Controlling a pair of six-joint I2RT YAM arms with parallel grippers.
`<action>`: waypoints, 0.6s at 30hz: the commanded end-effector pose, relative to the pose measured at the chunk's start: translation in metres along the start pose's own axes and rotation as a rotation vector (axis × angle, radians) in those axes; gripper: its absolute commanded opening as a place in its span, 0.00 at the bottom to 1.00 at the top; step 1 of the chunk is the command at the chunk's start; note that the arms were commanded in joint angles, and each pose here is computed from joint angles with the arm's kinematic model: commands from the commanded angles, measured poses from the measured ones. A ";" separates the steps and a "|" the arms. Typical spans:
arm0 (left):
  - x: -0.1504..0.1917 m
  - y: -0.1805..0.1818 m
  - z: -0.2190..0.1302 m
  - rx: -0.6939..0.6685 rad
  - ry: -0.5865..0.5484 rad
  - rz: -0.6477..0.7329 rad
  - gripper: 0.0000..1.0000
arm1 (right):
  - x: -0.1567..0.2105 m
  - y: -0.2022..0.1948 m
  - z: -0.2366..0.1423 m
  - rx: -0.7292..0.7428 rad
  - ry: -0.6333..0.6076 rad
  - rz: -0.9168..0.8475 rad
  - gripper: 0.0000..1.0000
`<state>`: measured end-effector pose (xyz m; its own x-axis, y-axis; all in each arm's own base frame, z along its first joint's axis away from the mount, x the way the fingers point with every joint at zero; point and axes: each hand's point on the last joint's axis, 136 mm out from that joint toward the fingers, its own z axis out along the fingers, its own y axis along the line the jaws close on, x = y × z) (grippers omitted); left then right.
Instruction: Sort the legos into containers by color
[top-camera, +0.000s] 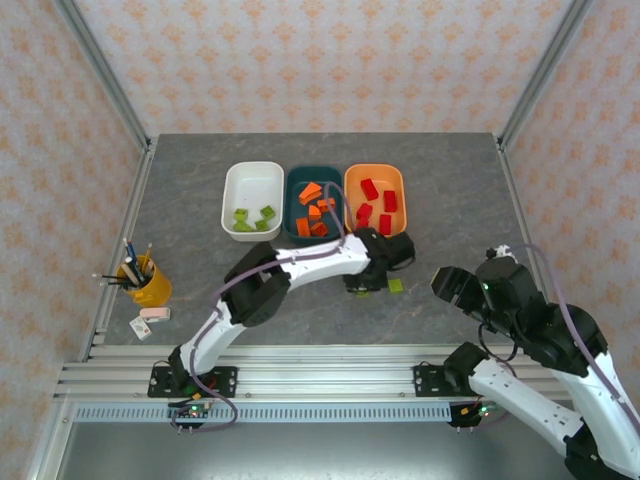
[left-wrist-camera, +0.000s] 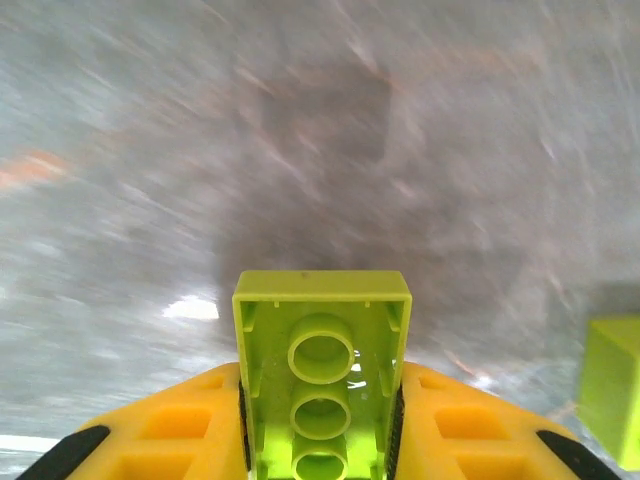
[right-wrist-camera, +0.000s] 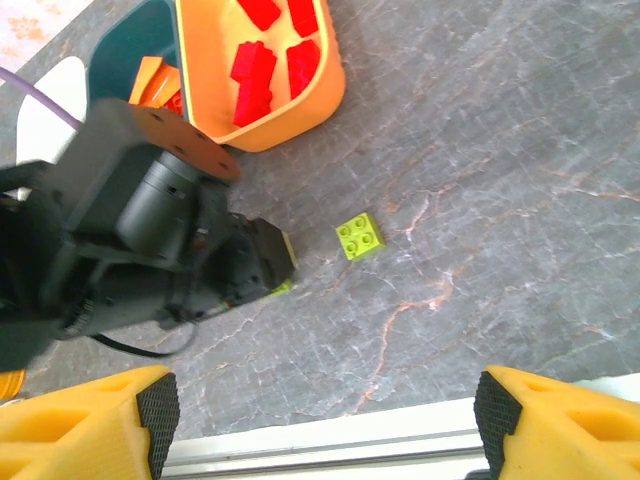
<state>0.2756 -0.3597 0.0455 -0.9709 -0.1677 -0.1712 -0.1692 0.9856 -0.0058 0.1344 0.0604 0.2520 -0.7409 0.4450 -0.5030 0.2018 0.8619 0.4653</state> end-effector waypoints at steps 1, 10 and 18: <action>-0.042 0.049 -0.053 -0.035 -0.117 -0.014 0.27 | -0.001 0.029 0.016 -0.075 0.031 -0.059 0.79; -0.124 0.169 -0.084 -0.089 -0.166 -0.146 0.28 | -0.006 0.130 0.068 -0.368 0.080 -0.040 0.80; -0.207 0.239 -0.066 -0.106 -0.164 -0.256 0.29 | -0.023 0.184 0.113 -0.383 0.080 -0.054 0.80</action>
<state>0.4082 -0.1043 0.1482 -0.8316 -0.4465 -0.3302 -0.4707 0.8823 -0.0077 0.2426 0.2167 0.2334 -0.8318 0.3423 -0.4370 -0.0120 0.7760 0.6306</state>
